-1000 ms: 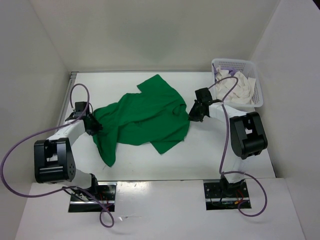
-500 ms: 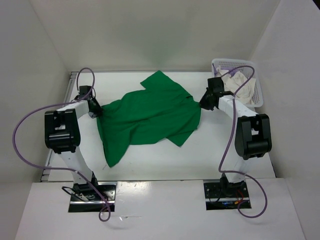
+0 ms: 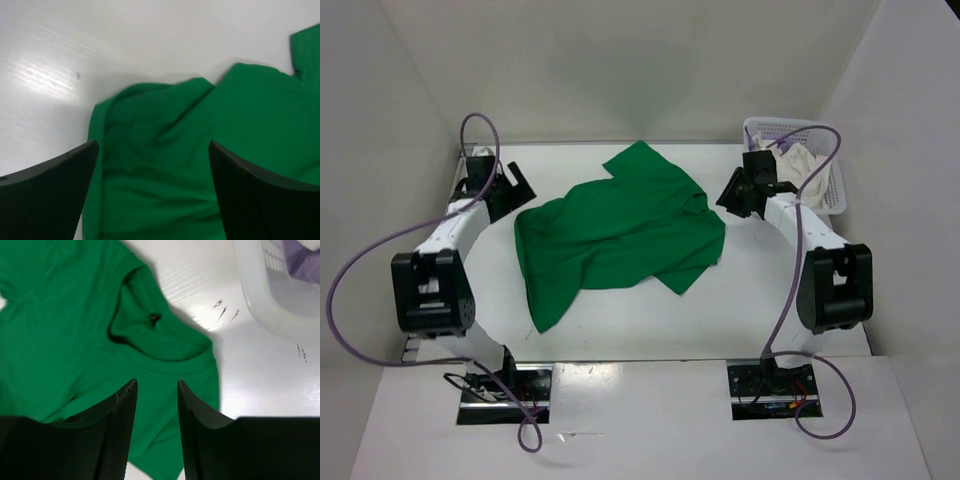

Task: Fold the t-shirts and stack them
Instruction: Flatten out the tshirt

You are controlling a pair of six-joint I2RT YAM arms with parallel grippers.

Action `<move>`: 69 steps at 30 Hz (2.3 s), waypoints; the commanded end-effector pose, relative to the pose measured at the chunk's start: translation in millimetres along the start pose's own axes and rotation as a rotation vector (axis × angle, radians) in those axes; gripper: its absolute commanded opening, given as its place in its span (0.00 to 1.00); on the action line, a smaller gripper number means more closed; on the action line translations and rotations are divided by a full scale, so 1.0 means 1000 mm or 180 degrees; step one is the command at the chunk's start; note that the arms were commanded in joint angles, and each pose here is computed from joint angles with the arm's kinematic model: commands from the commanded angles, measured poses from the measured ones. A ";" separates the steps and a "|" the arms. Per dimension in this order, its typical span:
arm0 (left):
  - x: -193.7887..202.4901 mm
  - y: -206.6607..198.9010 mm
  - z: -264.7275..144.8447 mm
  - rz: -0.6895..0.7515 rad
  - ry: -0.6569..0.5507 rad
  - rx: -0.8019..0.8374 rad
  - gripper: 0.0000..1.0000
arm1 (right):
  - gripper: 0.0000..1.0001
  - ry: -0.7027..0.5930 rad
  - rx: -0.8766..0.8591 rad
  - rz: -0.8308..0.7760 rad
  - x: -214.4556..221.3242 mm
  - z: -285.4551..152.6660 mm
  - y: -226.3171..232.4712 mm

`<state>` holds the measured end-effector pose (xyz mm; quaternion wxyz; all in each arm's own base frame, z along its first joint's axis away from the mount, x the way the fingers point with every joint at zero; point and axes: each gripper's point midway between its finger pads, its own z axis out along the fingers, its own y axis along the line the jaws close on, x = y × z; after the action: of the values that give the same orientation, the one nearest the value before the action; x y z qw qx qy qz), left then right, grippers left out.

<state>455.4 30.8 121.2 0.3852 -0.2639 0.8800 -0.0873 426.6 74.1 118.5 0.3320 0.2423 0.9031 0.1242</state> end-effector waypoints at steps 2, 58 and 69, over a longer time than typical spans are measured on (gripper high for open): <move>0.038 0.023 -0.040 -0.0044 0.0069 -0.0210 1.00 | 0.44 -0.0115 -0.0414 0.0002 -0.001 -0.040 0.020; 0.157 0.093 -0.127 -0.1626 0.0053 -0.0698 0.24 | 0.13 0.0657 -0.1309 -0.0733 0.116 -0.087 0.088; 0.198 0.119 -0.111 -0.2163 0.0040 -0.1029 0.53 | 0.13 0.0695 -0.1263 -0.0731 0.121 -0.087 0.082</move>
<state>216.1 19.4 40.9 0.2844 -0.5646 0.7718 -0.0690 319.2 200.8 134.1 0.2642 0.0626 0.9216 0.2773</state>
